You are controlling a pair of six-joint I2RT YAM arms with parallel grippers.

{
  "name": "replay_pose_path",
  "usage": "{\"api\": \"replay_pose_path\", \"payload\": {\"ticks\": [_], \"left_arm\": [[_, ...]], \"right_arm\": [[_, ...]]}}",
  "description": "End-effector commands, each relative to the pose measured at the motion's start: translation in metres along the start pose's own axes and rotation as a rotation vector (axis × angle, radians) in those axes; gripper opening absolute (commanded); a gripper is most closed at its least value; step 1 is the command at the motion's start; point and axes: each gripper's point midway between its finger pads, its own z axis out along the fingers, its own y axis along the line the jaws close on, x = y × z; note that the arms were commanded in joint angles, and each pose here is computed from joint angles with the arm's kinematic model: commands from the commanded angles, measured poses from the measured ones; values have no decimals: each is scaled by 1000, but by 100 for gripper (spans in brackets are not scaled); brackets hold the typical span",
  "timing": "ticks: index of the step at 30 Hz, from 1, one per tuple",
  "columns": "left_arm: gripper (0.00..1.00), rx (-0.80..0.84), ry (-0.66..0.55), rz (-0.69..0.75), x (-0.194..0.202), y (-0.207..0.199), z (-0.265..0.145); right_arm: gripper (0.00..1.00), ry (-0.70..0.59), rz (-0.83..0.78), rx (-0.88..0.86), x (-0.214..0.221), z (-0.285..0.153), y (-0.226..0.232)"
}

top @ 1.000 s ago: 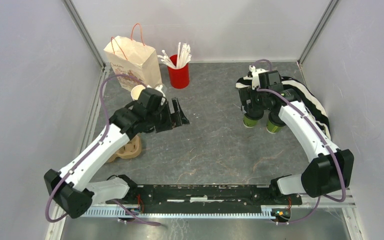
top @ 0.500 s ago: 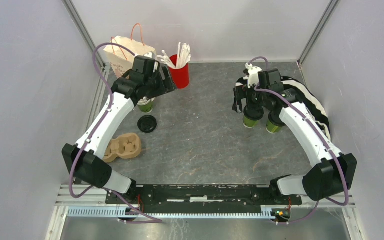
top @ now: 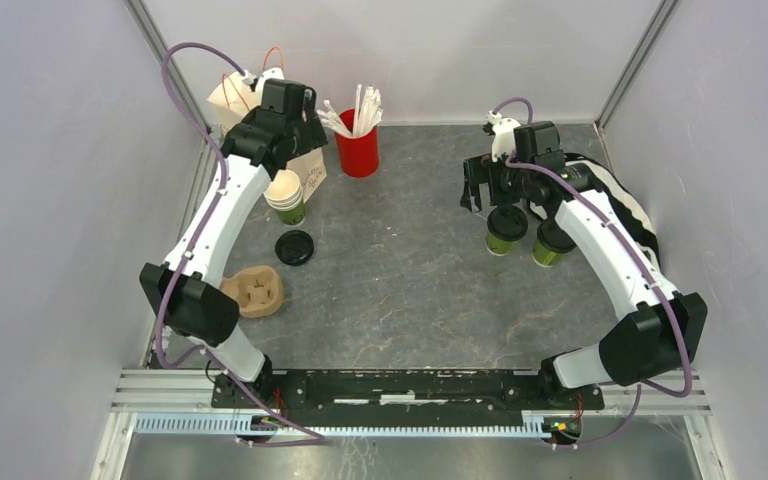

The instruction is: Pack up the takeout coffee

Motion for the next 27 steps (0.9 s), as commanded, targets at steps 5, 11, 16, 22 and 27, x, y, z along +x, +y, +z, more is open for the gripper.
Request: {"api": "replay_pose_path", "payload": {"ticks": [5,11,16,22,27], "left_arm": [[81,-264,35,-28,49,98,-63],[75,-382,277,-230,128,156,-78],[61,-465,410,-507,170,200,-76],[43,-587,550,-685,208,219,-95],[47,-807,434,-784,215,247,-126]], "right_arm": [[98,-30,-45,-21,-9,-2,6],[98,-3,-73,-79,-4,9,25],[98,17,-119,-115,5,14,44],[98,29,-194,-107,13,16,56],[98,21,-203,-71,13,15,50]]}}
